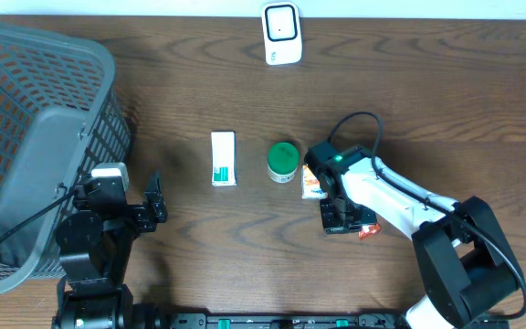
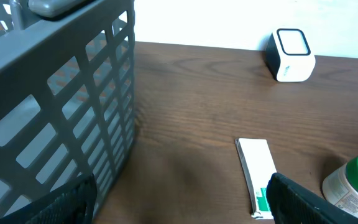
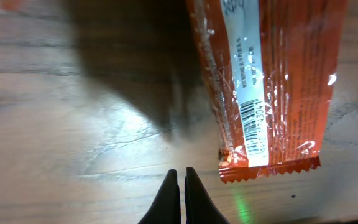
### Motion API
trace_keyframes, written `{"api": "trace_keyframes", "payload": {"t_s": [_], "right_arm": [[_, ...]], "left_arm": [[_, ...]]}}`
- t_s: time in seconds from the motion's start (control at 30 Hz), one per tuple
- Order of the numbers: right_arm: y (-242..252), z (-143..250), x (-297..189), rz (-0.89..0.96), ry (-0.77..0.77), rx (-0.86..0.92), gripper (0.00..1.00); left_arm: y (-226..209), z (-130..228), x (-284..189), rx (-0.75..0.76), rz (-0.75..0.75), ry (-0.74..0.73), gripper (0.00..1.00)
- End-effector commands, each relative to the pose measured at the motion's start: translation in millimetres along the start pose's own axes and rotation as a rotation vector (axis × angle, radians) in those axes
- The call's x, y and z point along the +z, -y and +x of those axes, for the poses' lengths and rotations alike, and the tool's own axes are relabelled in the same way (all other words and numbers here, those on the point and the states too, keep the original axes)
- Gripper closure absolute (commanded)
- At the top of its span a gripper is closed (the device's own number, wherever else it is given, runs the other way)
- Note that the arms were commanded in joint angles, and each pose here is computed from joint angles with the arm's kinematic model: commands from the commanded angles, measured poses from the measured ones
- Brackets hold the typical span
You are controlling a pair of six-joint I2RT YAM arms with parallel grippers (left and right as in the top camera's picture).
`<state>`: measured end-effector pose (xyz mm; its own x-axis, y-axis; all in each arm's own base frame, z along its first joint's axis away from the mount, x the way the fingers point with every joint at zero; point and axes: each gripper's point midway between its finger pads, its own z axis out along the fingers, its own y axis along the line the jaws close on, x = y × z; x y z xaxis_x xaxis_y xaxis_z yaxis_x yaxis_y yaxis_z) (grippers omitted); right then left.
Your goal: Scan the item barcode
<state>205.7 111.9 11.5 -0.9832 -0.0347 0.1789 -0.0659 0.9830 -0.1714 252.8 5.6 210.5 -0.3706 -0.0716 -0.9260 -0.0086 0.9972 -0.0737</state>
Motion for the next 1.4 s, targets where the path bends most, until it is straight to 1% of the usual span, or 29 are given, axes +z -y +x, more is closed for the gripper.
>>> {"api": "trace_keyframes", "payload": {"t_s": [0.0,0.1,0.3,0.33,0.37,0.4,0.53,0.57,0.6,0.7,0.87,0.93,1.03,1.2,1.3,1.37], "right_arm": [[-5,-15,-27,-0.052,0.091,-0.021,0.99],[1,-20,-32,-0.028,0.131,-0.013,0.99],[11,-29,-33,-0.031,0.145,0.031,0.99],[14,-32,-33,-0.036,0.151,0.035,0.96],[16,-37,-33,-0.043,0.162,0.036,0.86],[20,-43,-34,-0.056,0.173,0.041,0.71],[25,-57,-39,-0.139,0.188,0.023,0.47],[25,-62,-42,-0.186,0.192,-0.004,0.36],[22,-65,-45,-0.241,0.200,-0.043,0.29],[14,-75,-53,-0.400,0.229,-0.113,0.15],[18,-88,-67,-0.593,0.311,-0.204,0.01],[17,-86,-71,-0.636,0.332,-0.262,0.01],[17,-88,-72,-0.637,0.353,-0.303,0.01],[17,-87,-68,-0.630,0.353,-0.315,0.01],[24,-86,-58,-0.576,0.344,-0.307,0.01],[24,-86,-53,-0.571,0.347,-0.307,0.01]], "left_arm": [[2,0,0,0.015,0.011,0.001,0.12],[2,0,0,0.015,0.011,0.001,0.12],[2,0,0,0.015,0.011,0.001,0.12],[2,0,0,0.015,0.011,0.001,0.12],[2,0,0,0.015,0.011,0.001,0.12],[2,0,0,0.015,0.011,0.001,0.12],[2,0,0,0.015,0.011,0.001,0.12],[2,0,0,0.015,0.011,0.001,0.12],[2,0,0,0.015,0.011,0.001,0.12],[2,0,0,0.015,0.011,0.001,0.12],[2,0,0,0.015,0.011,0.001,0.12],[2,0,0,0.015,0.011,0.001,0.12],[2,0,0,0.015,0.011,0.001,0.12],[2,0,0,0.015,0.011,0.001,0.12],[2,0,0,0.015,0.011,0.001,0.12],[2,0,0,0.015,0.011,0.001,0.12]]}}
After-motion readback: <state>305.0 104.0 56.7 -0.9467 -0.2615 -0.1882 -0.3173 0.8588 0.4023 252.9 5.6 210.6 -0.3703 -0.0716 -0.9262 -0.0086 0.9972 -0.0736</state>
